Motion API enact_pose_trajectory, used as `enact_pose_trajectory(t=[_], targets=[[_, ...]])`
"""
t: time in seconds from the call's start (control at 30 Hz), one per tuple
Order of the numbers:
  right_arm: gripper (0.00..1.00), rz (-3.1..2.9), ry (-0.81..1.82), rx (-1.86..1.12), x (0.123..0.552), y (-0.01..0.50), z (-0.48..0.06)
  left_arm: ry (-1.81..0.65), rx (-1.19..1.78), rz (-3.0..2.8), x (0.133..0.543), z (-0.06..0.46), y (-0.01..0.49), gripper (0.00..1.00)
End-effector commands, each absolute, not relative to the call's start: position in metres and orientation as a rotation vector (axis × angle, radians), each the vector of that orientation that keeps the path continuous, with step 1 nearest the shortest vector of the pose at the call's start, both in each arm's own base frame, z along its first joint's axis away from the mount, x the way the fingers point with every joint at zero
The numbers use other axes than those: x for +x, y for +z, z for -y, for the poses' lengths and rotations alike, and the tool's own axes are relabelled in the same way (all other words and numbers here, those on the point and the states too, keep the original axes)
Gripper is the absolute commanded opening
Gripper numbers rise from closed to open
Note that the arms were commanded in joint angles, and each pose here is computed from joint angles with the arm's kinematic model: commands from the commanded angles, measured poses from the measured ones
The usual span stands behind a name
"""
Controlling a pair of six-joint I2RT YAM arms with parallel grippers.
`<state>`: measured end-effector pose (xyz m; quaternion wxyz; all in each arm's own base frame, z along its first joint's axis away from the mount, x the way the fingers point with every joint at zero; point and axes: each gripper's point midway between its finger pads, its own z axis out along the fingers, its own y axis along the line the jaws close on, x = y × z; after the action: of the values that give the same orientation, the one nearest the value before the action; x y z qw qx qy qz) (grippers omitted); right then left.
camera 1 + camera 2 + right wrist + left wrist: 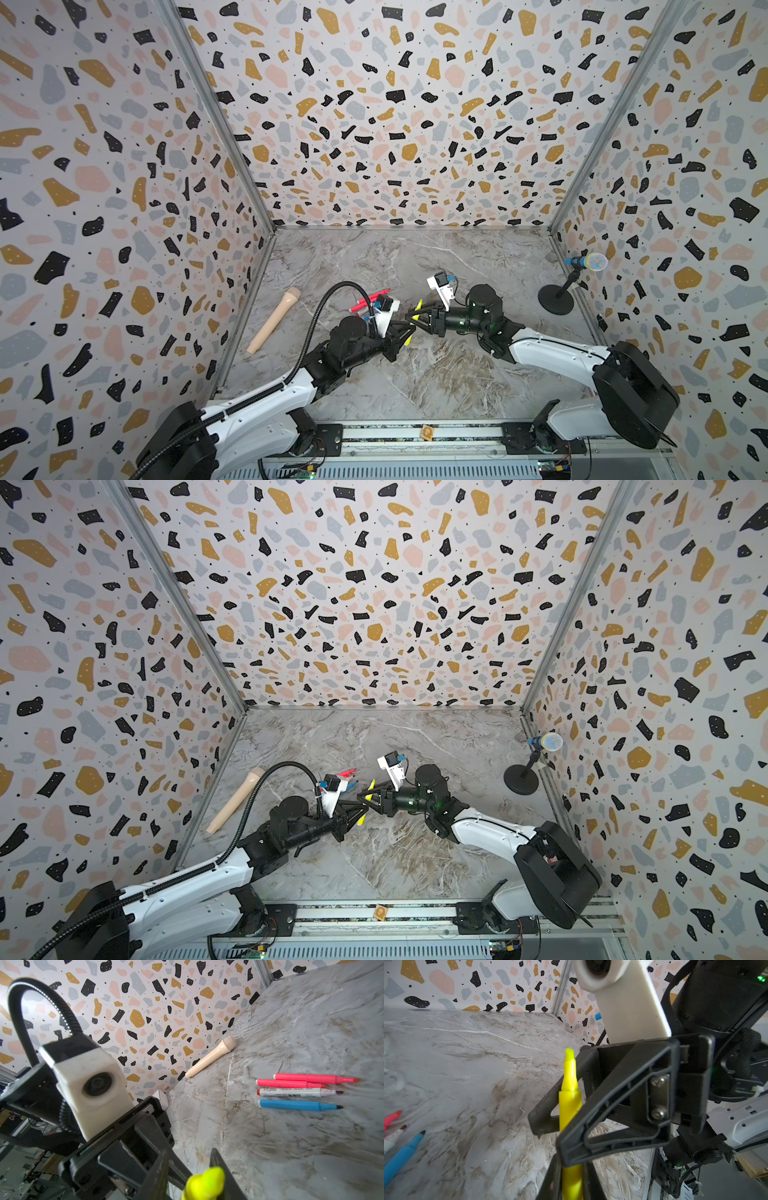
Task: Insert pens into pen caps
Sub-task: Pass a pen.
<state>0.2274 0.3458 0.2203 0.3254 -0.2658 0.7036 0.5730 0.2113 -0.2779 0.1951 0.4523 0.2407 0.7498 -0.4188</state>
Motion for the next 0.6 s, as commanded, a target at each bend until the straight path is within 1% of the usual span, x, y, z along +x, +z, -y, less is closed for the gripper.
enact_pose_trajectory(t=[0.0,0.03,0.07,0.1,0.17,0.23,0.27,0.37,0.47,0.57], targets=[[0.15,-1.785,1.491,-0.724,0.224,0.234,-0.347,-1.079,0.620,-1.796,0.203,0.282,0.203,0.10],[0.10,-1.786,1.489,-0.734,0.222,0.233,-0.346,-1.085,0.619,-1.798,0.202,0.282,0.203,0.11],[0.07,-1.792,1.484,-0.740,0.219,0.232,-0.346,-1.091,0.620,-1.796,0.201,0.282,0.203,0.13],[0.06,-1.796,1.480,-0.746,0.218,0.230,-0.346,-1.101,0.621,-1.792,0.200,0.282,0.204,0.18],[0.06,-1.807,1.476,-0.756,0.213,0.227,-0.344,-1.129,0.621,-1.779,0.197,0.283,0.207,0.46],[0.05,-1.803,1.478,-0.765,0.208,0.226,-0.343,-1.147,0.610,-1.769,0.196,0.283,0.209,0.58],[0.05,-1.803,1.480,-0.767,0.207,0.226,-0.342,-1.155,0.609,-1.763,0.196,0.284,0.210,0.60],[0.04,-1.795,1.481,-0.768,0.205,0.227,-0.340,-1.178,0.612,-1.757,0.195,0.287,0.210,0.60],[0.03,-1.781,1.495,-0.766,0.203,0.229,-0.340,-1.205,0.617,-1.752,0.195,0.291,0.211,0.55],[0.01,-1.758,1.537,-0.771,0.200,0.232,-0.342,-1.240,0.624,-1.740,0.194,0.296,0.214,0.46]])
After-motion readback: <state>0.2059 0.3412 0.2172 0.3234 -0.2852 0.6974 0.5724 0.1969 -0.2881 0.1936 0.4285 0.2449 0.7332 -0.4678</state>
